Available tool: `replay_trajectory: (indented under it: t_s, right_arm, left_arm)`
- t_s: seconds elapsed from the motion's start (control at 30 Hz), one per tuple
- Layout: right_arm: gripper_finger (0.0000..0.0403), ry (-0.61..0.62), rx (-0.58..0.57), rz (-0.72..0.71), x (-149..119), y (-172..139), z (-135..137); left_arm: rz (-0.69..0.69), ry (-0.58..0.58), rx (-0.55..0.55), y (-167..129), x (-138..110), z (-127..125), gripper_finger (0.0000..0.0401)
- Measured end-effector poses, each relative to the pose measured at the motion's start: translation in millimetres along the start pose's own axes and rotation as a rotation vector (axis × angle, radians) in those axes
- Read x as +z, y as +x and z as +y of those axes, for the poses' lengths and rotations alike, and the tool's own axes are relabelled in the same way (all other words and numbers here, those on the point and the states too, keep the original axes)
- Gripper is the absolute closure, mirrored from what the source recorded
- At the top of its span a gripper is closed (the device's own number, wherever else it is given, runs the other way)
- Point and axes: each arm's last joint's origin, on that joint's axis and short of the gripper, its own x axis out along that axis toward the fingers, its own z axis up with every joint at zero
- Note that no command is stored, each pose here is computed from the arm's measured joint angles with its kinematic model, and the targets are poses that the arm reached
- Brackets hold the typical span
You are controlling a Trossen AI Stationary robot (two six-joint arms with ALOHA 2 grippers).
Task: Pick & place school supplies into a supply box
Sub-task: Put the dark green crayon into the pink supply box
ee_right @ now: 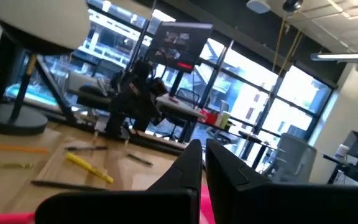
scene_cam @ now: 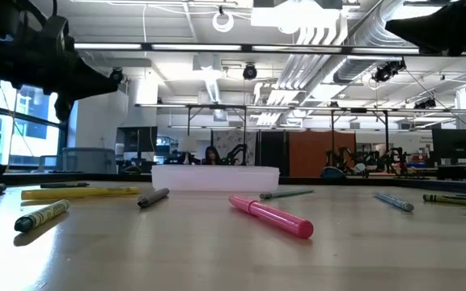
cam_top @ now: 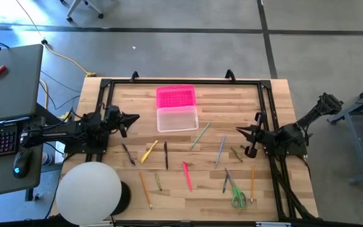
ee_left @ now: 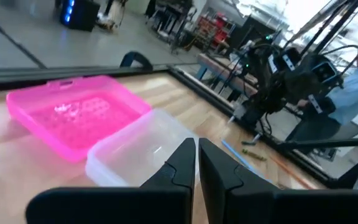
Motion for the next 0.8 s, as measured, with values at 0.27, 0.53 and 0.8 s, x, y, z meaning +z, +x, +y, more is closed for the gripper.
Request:
replay_trajectory:
  t_s: [0.27,0.53,0.8]
  right_arm:
    - [0.0402,0.036,0.034,-0.101,8,0,-2]
    - [0.0402,0.036,0.037,-0.105,8,0,-2]
    - [0.0402,0.034,0.039,-0.102,7,0,-2]
  left_arm:
    - [-0.016,0.163,0.054,1,0,2,0.0348]
    - [0.040,0.259,0.238,3,-8,10,0.0298]
    - [0.094,0.342,0.462,9,-17,18,0.0242]
